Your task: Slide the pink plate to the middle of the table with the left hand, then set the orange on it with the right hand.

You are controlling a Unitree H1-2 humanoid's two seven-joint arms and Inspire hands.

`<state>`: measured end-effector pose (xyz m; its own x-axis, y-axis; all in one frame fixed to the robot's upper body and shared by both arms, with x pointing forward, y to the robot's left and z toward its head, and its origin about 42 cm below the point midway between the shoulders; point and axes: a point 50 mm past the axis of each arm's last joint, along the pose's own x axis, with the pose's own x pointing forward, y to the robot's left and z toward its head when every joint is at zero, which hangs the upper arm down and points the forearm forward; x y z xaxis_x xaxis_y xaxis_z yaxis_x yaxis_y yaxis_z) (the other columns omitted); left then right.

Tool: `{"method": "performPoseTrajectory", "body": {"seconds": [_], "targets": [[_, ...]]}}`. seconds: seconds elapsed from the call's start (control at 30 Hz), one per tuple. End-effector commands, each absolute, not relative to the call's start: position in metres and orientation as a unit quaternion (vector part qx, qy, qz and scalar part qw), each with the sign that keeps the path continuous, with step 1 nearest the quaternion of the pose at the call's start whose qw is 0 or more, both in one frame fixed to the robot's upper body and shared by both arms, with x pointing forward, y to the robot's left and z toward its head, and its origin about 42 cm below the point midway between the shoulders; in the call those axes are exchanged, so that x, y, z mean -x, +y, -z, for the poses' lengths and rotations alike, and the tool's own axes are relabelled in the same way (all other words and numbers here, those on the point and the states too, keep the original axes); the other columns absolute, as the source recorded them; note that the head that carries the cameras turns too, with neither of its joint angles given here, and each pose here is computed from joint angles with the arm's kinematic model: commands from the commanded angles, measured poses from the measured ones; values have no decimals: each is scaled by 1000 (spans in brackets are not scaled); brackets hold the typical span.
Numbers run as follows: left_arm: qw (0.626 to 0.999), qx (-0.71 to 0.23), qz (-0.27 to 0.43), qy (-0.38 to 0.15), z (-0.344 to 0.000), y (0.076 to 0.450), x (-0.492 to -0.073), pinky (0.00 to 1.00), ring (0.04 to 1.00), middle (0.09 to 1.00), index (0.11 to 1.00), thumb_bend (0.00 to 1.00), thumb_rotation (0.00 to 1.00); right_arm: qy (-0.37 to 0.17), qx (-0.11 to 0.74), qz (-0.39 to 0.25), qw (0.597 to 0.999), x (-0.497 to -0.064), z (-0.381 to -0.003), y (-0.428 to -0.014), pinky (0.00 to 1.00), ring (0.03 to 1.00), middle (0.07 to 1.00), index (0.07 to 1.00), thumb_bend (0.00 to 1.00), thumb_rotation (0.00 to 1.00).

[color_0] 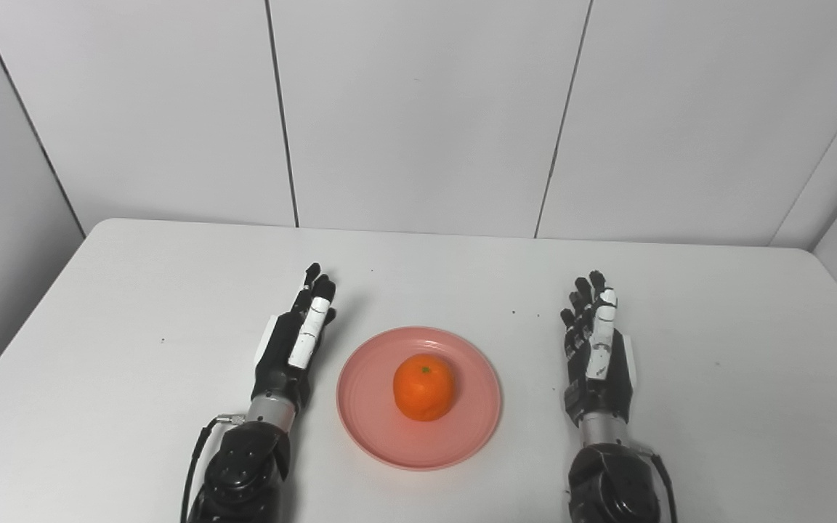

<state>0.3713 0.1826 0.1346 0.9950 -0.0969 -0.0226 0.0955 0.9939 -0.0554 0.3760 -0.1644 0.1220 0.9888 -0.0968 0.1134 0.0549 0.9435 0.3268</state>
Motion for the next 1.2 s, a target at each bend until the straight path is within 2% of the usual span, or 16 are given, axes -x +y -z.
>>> {"method": "performPoseTrajectory", "body": {"seconds": [0.0, 0.57, 0.67, 0.7, 0.83, 1.17], "targets": [[998, 25, 48, 20, -138, 182, -374, 1000, 1000, 1000, 1000, 771, 854, -38, -161, 38, 985, -360, -94, -159, 1000, 1000, 973, 1000, 871, 1000], [998, 62, 33, 6, -125, 180, -370, 1000, 1000, 1000, 1000, 815, 920, -30, -141, 22, 989, -360, -92, -159, 1000, 976, 955, 953, 869, 1000], [998, 63, 29, 9, -123, 180, -369, 1000, 1000, 1000, 1000, 883, 990, -30, -135, 19, 990, -360, -91, -158, 1000, 974, 955, 951, 878, 1000], [998, 63, 26, 9, -122, 179, -369, 1000, 1000, 1000, 1000, 930, 997, -31, -131, 17, 991, -359, -91, -158, 1000, 976, 956, 951, 878, 1000], [998, 65, 18, 9, -121, 178, -368, 1000, 1000, 1000, 1000, 992, 1000, -31, -118, 12, 992, -358, -90, -157, 1000, 984, 960, 953, 881, 1000], [998, 67, 9, 5, -120, 175, -367, 1000, 1000, 1000, 1000, 1000, 1000, -32, -106, 5, 994, -357, -91, -155, 1000, 998, 962, 953, 880, 1000]]}}
